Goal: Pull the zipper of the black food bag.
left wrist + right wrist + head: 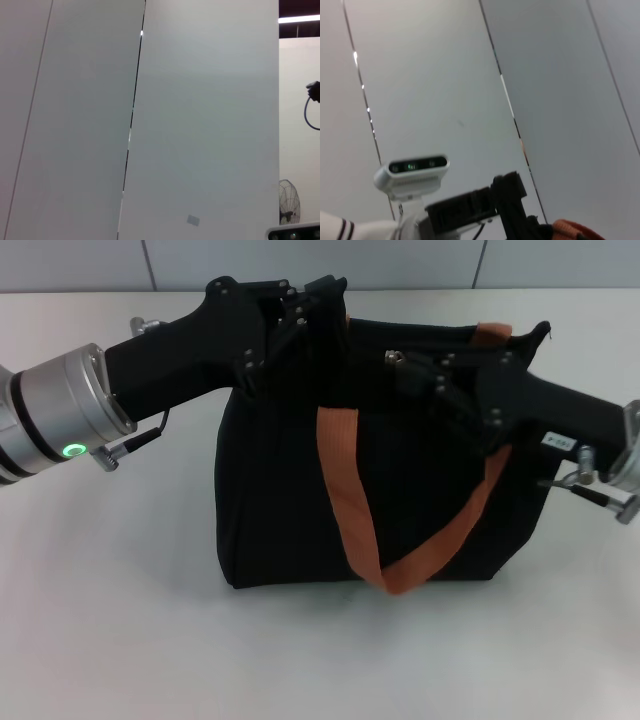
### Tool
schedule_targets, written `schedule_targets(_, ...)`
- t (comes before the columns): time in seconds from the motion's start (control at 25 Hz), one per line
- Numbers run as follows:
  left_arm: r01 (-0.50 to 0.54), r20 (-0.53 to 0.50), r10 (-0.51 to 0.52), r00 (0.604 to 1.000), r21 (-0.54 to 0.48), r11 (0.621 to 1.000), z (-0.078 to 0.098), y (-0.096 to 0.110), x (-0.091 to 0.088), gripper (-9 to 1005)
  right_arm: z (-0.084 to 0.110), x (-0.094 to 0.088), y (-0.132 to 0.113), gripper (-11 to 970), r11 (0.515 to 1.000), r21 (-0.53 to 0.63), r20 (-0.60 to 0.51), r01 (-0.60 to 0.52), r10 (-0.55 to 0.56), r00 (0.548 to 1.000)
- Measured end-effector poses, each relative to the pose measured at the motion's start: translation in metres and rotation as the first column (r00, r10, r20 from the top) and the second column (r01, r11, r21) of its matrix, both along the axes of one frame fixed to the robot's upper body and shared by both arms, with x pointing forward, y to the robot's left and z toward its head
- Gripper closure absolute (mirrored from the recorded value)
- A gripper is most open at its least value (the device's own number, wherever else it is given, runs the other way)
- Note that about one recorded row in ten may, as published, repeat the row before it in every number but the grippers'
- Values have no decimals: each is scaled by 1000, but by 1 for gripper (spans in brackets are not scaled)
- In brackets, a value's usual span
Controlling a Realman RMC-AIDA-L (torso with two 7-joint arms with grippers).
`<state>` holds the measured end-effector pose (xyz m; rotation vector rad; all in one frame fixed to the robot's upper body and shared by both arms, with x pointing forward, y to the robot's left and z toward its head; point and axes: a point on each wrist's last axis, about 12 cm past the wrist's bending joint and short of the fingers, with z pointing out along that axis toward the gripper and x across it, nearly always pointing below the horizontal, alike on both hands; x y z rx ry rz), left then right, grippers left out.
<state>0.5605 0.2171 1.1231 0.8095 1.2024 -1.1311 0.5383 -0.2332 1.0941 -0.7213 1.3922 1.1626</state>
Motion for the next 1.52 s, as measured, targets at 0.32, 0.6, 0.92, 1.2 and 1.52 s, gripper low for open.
schedule_targets(0.32,-22,33,22,999,5,1000,-5,5,-6,958,24,5,-17,922,998,-24,-121,-61,57,991)
schedule_targets(0.6,-30,35,30,999,-3,1000,-9,6,-10,958,43,14,-16,925,986,-70,-262,-154,131,956)
schedule_targets(0.92,-34,45,35,998,-13,999,-5,5,-7,958,43,16,-4,868,967,-107,-360,-230,178,916)
schedule_targets(1.2,-60,49,61,997,-37,998,-2,7,-4,958,45,18,-12,819,972,-119,-364,-201,146,920)
schedule_targets(1.52,-46,51,48,998,-39,998,-1,2,-3,958,47,23,-12,683,974,-143,-355,-177,117,927)
